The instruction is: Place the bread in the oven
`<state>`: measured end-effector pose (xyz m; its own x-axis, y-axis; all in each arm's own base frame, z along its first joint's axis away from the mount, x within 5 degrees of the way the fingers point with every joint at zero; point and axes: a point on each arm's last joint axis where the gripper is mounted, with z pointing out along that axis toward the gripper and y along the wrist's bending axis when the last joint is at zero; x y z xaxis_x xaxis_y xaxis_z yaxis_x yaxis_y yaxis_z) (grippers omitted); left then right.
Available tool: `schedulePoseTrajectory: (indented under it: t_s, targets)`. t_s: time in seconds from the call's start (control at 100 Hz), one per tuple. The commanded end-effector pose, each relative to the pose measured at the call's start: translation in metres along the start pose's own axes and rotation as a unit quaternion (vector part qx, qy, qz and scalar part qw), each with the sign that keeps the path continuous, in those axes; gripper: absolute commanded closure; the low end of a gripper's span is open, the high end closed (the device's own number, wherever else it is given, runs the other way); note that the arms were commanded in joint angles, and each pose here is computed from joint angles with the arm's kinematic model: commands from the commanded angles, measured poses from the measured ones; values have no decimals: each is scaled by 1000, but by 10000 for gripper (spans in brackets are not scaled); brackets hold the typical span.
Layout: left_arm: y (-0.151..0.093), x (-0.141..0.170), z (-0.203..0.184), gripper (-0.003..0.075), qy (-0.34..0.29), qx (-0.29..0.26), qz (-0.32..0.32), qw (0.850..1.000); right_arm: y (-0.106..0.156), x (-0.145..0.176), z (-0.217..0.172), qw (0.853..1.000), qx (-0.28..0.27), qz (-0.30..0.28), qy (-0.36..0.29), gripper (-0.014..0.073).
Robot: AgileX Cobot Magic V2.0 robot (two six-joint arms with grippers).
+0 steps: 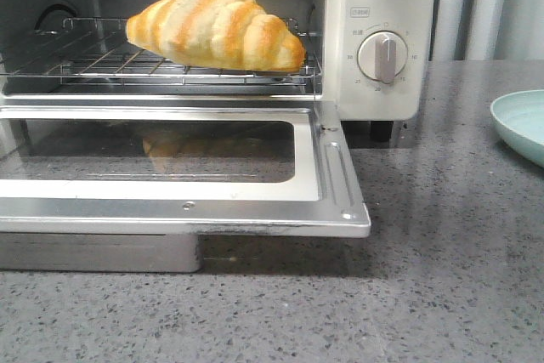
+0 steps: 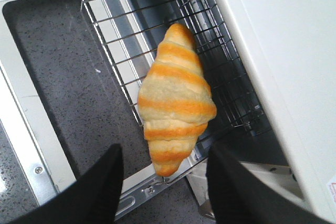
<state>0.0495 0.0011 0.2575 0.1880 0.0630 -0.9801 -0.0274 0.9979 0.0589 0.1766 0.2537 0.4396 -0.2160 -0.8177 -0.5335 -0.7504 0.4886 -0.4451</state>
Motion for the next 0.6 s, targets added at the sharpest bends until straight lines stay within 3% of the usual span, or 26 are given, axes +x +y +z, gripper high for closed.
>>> schedulePoseTrajectory:
  t_s: [0.0, 0.28, 0.35, 0.52, 0.59]
  targets:
    - [-3, -7, 1, 741, -29, 17, 2, 999, -22, 10, -35, 999, 41, 23, -16, 281]
    - [-3, -3, 2, 741, -22, 18, 2, 1000, -67, 42, -75, 987, 110, 108, -41, 333]
    - [-3, -3, 2, 741, -22, 18, 2, 1000, -78, 54, -83, 983, 127, 127, -39, 398]
    - [-3, -3, 2, 741, -22, 18, 2, 1000, -88, 77, -93, 977, 149, 151, -28, 652]
    - [-3, -3, 2, 741, -22, 18, 2, 1000, -88, 81, -94, 977, 150, 152, -25, 671]
